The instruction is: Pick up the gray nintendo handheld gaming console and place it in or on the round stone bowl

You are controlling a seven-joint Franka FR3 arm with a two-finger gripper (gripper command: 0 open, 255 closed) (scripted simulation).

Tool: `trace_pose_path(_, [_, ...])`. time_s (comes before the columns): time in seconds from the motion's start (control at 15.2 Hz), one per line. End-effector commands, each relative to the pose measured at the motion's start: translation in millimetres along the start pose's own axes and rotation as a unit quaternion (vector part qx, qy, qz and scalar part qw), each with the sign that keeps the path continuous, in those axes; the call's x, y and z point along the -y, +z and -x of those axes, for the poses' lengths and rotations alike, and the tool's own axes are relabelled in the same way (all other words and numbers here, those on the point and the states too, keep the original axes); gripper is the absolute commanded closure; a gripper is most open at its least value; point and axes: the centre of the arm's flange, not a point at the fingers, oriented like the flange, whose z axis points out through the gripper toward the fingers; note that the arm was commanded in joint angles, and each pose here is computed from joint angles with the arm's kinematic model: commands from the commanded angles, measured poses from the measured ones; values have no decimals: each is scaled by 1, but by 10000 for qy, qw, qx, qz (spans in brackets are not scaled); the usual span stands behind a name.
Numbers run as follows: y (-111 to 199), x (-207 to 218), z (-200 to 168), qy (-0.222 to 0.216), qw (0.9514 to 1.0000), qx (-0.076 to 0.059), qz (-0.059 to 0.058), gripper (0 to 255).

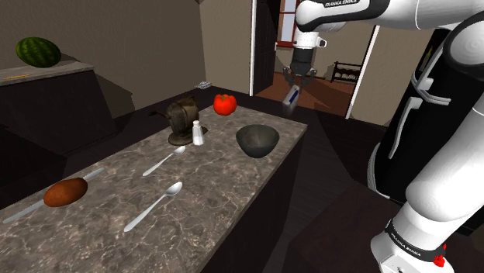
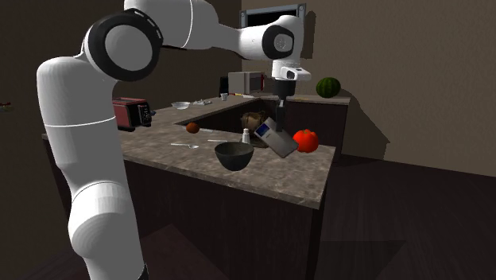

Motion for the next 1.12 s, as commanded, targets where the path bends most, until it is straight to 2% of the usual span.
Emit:
trace_pose_path(0.0, [-11, -1, 2, 0, 10000, 0, 0, 255])
trace_pose_path(0.46, [-43, 0, 4, 0, 10000, 0, 0, 255])
trace_pose_path(1.06, [-59, 59, 106, 0, 10000, 0, 0, 255])
